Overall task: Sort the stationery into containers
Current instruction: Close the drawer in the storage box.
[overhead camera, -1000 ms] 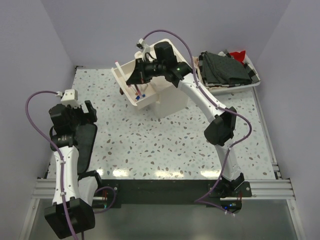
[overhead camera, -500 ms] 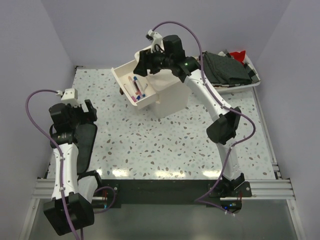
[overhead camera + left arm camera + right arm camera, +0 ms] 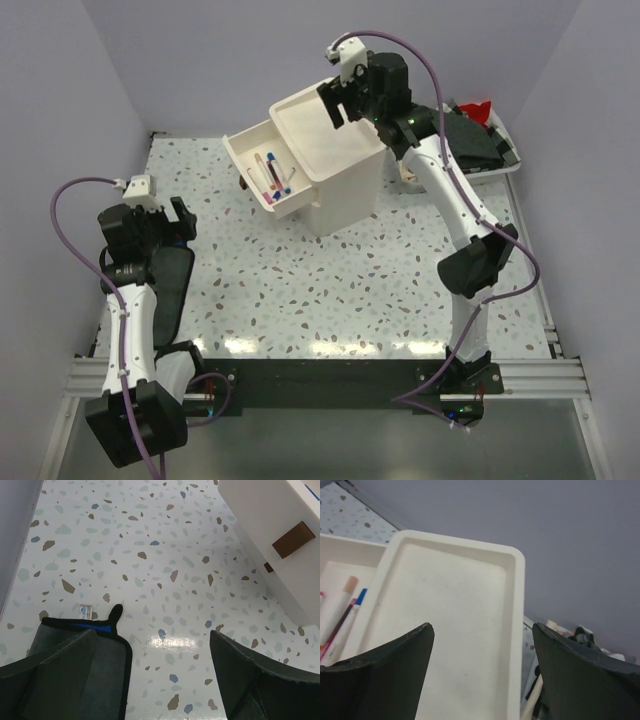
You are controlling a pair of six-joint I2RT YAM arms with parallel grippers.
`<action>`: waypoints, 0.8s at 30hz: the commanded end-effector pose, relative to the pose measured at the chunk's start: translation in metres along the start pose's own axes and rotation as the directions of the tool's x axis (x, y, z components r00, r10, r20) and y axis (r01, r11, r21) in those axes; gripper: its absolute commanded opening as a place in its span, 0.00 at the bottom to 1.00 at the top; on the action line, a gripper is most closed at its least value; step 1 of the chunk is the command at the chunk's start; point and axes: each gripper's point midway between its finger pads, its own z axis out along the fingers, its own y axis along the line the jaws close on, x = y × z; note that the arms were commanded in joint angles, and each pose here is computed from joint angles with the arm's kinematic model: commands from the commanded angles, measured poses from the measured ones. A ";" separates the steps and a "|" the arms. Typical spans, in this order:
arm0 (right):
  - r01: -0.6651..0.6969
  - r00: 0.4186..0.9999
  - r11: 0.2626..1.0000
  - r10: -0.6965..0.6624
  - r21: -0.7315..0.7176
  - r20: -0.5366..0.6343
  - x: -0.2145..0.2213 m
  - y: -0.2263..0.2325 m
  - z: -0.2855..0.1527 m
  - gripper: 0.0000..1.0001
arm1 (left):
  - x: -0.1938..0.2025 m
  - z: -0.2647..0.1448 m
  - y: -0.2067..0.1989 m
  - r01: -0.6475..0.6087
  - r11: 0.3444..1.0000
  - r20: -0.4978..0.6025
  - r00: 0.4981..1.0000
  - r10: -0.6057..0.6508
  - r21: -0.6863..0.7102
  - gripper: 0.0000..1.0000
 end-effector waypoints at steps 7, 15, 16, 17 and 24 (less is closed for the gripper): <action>0.029 0.997 0.997 -0.024 0.070 -0.077 0.030 -0.057 0.013 0.76 | -0.018 0.002 -0.004 -0.003 1.000 0.056 0.998 0.001 0.025 1.00; 0.012 0.992 0.999 -0.017 -0.042 -0.122 0.052 -0.042 0.017 0.68 | -0.013 0.002 -0.002 0.000 1.000 0.045 0.999 -0.001 0.023 1.00; 0.007 0.992 0.998 -0.014 -0.061 -0.126 0.054 -0.039 0.017 0.66 | -0.012 0.003 -0.001 0.001 1.000 0.042 0.999 -0.002 0.022 1.00; 0.004 0.991 0.997 -0.013 -0.071 -0.132 0.056 -0.038 0.017 0.64 | -0.012 0.003 -0.001 0.003 1.000 0.042 0.999 -0.004 0.022 1.00; -0.030 0.981 0.989 0.000 -0.148 -0.194 0.077 -0.028 0.016 0.52 | -0.012 0.005 -0.003 0.001 0.999 0.037 0.999 -0.003 0.040 1.00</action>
